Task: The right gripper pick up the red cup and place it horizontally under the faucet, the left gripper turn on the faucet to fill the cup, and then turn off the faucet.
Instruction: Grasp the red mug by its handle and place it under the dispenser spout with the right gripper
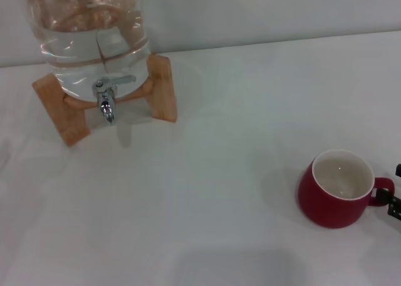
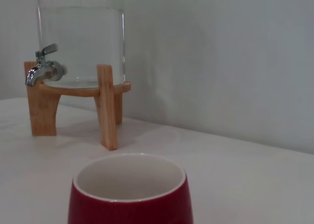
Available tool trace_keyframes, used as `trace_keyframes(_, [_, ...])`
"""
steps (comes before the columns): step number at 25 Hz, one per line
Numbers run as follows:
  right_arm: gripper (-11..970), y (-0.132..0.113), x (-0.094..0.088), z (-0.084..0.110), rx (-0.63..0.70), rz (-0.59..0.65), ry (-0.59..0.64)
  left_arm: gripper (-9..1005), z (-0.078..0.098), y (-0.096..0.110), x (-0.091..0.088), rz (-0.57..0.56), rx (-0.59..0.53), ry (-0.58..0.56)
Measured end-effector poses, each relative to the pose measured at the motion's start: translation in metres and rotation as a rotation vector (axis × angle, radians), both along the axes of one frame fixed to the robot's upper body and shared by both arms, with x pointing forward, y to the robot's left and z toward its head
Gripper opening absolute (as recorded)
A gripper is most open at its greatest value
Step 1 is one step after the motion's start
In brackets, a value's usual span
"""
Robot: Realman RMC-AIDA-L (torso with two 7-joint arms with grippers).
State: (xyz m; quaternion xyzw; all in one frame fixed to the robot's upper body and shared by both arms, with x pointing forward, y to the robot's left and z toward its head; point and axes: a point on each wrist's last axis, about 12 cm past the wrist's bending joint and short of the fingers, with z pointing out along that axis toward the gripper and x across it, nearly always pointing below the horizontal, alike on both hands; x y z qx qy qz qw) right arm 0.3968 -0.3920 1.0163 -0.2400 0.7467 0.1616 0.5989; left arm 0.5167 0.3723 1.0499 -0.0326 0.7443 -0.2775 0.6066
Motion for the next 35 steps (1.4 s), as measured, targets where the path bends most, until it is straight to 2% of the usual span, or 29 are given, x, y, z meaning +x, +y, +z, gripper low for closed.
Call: trace_keyframes(35, [616, 0.0078, 0.0098, -0.0006, 0.05, -0.023, -0.026, 722, -0.001, 0.0012, -0.0024, 0.005, 0.0, 0.003])
